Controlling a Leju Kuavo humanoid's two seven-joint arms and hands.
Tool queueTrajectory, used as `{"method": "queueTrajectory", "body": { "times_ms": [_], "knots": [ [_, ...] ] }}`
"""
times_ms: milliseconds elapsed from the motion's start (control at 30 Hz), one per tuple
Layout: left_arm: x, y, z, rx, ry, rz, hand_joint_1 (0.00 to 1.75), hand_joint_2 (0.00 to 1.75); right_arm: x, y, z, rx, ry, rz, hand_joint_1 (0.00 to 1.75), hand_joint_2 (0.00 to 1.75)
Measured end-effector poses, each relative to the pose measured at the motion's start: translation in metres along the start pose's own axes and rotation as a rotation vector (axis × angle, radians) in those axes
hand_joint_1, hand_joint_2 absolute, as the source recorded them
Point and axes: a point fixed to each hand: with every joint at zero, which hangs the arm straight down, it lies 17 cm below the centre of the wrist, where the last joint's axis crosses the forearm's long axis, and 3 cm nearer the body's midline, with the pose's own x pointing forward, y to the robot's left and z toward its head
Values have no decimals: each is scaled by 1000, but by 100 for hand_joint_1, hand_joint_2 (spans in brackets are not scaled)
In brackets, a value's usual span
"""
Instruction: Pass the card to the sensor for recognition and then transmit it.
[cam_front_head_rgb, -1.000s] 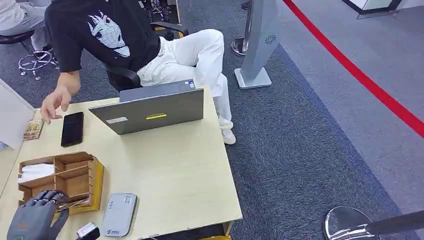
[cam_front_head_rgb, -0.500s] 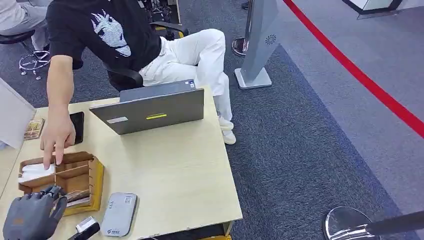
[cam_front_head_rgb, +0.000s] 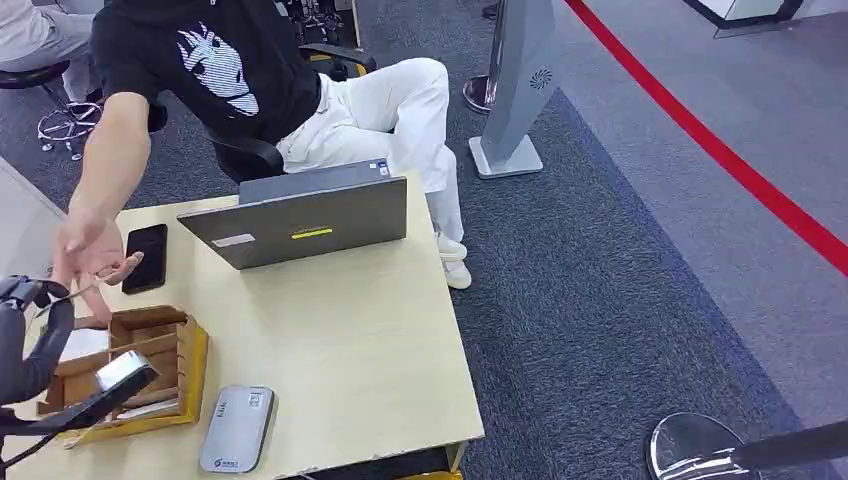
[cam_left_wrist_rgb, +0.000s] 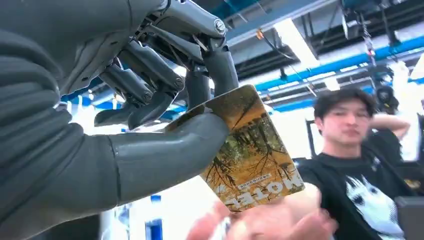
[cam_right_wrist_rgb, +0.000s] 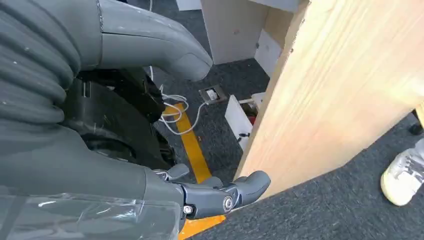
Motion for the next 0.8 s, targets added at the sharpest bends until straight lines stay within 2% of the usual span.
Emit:
{"method": "queueTrajectory", "body": {
  "times_ms": [267,300,333,367,700,800],
  "knots": [
    [-17,16,-8,40,30,-13,175,175,-4,0,1,3,12,-7,0,175],
    [-19,16,-7,40,35,-11,133,175,-5,0,1,3,16,-9,0,175],
    [-21,16,-6,40,38,-9,5,175,-6,0,2,4,23,-9,0,175],
    [-22,16,-5,41,42,-7,0,175,-6,-1,3,3,26,-10,0,175],
    [-23,31,8,114,67,88,0,175,-4,-1,9,9,27,-21,0,175],
    [-18,40,14,157,66,190,0,175,0,-5,10,-10,15,-38,0,175]
  ]
}}
